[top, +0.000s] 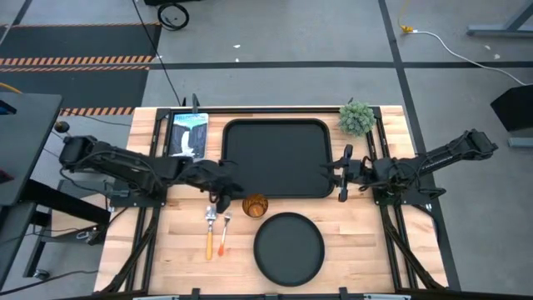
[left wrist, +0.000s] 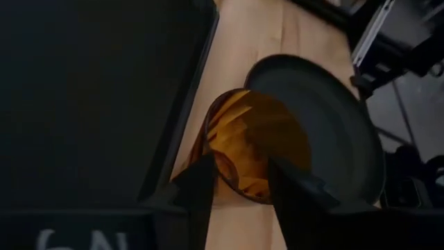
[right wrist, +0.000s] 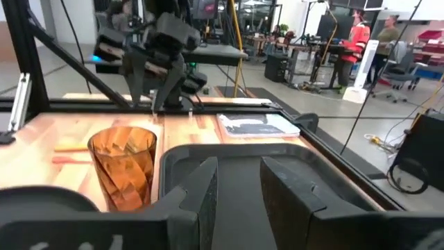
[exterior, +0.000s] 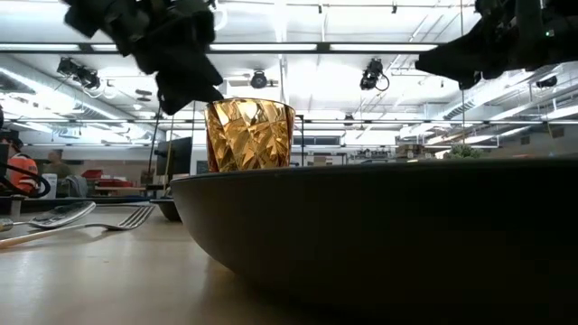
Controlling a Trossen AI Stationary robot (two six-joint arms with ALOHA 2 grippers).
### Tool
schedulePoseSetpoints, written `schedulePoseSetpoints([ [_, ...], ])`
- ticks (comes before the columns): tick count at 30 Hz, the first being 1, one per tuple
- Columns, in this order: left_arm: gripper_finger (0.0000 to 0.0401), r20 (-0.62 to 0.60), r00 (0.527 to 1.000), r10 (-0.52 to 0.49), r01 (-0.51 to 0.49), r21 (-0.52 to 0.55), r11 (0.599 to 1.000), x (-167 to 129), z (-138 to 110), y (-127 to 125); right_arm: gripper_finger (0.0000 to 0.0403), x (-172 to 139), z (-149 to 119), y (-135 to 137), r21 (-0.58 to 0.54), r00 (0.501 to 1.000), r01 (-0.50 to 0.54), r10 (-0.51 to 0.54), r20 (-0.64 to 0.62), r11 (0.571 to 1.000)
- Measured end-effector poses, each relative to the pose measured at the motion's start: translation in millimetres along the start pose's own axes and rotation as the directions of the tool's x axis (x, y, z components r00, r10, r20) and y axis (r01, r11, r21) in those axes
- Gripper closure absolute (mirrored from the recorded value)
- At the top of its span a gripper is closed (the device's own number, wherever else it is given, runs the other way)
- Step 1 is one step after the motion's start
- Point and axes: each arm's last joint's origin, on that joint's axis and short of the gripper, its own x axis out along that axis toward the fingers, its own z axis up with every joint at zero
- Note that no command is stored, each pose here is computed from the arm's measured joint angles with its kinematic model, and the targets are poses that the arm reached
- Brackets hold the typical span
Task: Pick and place plate/cup/fork/spoon on tray
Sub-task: Put the brown glass on the black serving tray
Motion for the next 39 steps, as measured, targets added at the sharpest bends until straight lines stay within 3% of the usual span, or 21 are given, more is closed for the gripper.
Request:
schedulePoseSetpoints([
  [8, 0.0203, -0.148, 0.984, 0.1, -0.1, 0.006, 0.995, 14, 30, -15, 0.0287, 0, -8, 1, 0.003, 0.997, -0.009, 0.01, -0.077, 1.0],
  [14, 0.0195, -0.235, 0.959, 0.157, -0.152, 0.038, 0.988, 28, 51, -24, 0.0287, 0, -9, 1, 0.013, 0.996, -0.024, 0.025, -0.089, 1.0],
  [24, 0.0212, -0.385, 0.885, 0.262, -0.237, 0.111, 0.965, 58, 58, -21, 0.0287, 0, -8, 1, 0.018, 0.997, -0.023, 0.024, -0.078, 1.0],
  [39, 0.0274, -0.454, 0.837, 0.305, -0.284, 0.115, 0.952, 65, 54, -10, 0.0287, 0, -6, 1, 0.029, 0.998, -0.022, 0.023, -0.056, 0.999],
])
